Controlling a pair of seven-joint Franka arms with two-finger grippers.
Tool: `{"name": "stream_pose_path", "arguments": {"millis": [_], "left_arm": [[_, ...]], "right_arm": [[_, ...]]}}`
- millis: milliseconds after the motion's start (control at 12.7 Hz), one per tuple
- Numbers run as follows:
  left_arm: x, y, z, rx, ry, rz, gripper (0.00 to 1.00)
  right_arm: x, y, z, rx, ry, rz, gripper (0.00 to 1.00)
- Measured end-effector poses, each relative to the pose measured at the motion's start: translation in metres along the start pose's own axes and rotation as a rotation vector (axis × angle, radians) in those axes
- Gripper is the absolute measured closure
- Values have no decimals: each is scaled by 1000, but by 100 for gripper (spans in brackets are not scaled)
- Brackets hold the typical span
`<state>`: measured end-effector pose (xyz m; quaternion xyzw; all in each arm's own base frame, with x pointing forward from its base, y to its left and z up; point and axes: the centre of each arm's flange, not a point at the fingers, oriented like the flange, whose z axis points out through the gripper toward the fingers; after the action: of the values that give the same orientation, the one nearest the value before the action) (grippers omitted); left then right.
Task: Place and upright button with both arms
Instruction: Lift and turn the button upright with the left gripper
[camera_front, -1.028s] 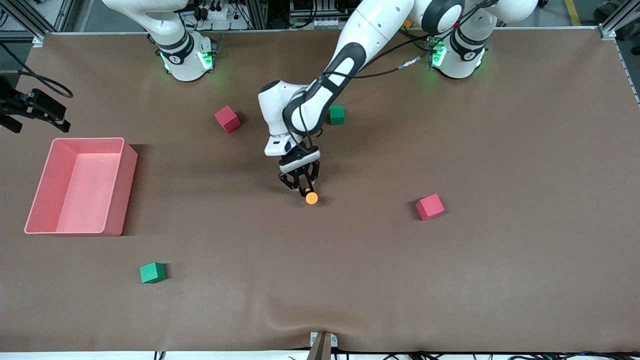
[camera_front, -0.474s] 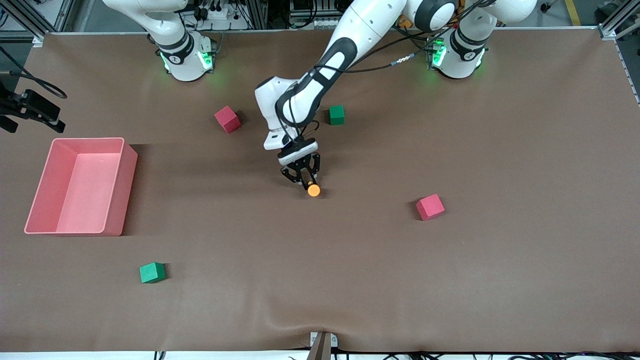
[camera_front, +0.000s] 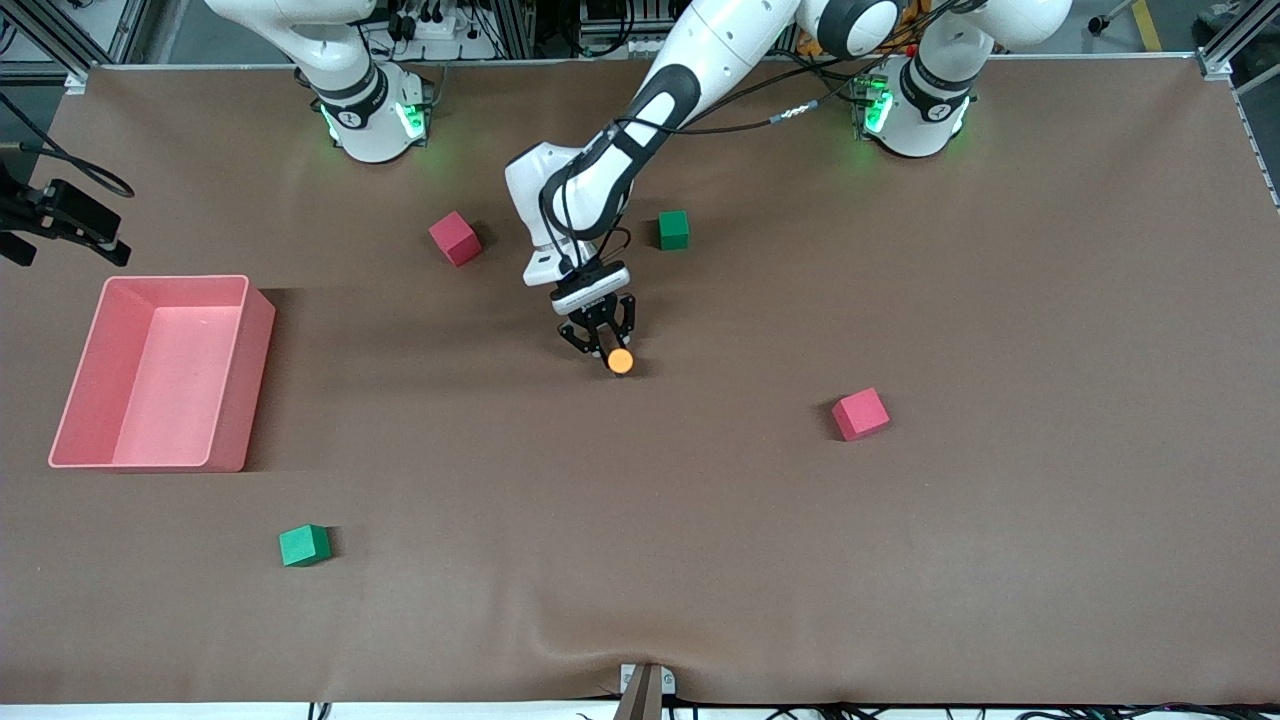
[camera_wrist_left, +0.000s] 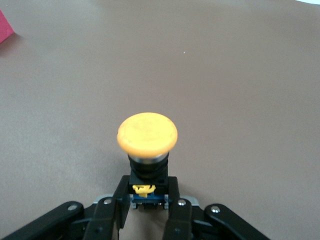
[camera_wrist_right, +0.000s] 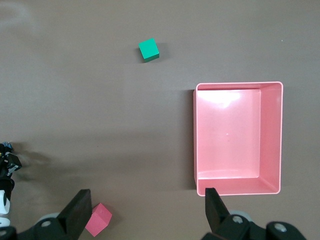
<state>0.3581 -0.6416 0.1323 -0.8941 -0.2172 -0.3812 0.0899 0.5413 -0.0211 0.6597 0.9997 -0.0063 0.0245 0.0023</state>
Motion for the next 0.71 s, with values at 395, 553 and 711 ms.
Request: {"name": "stream_pose_path", "arguments": {"millis": [395,553,711], "left_arm": [[-15,-5,3,13,-3,6,48],[-15,-5,1,32,-36,-20,26],[-16,-1,-12,45,-111,-65,3]], "right_arm": [[0,0,0,0,0,0,0],[0,0,0,0,0,0,0],[0,0,0,0,0,0,0]]}}
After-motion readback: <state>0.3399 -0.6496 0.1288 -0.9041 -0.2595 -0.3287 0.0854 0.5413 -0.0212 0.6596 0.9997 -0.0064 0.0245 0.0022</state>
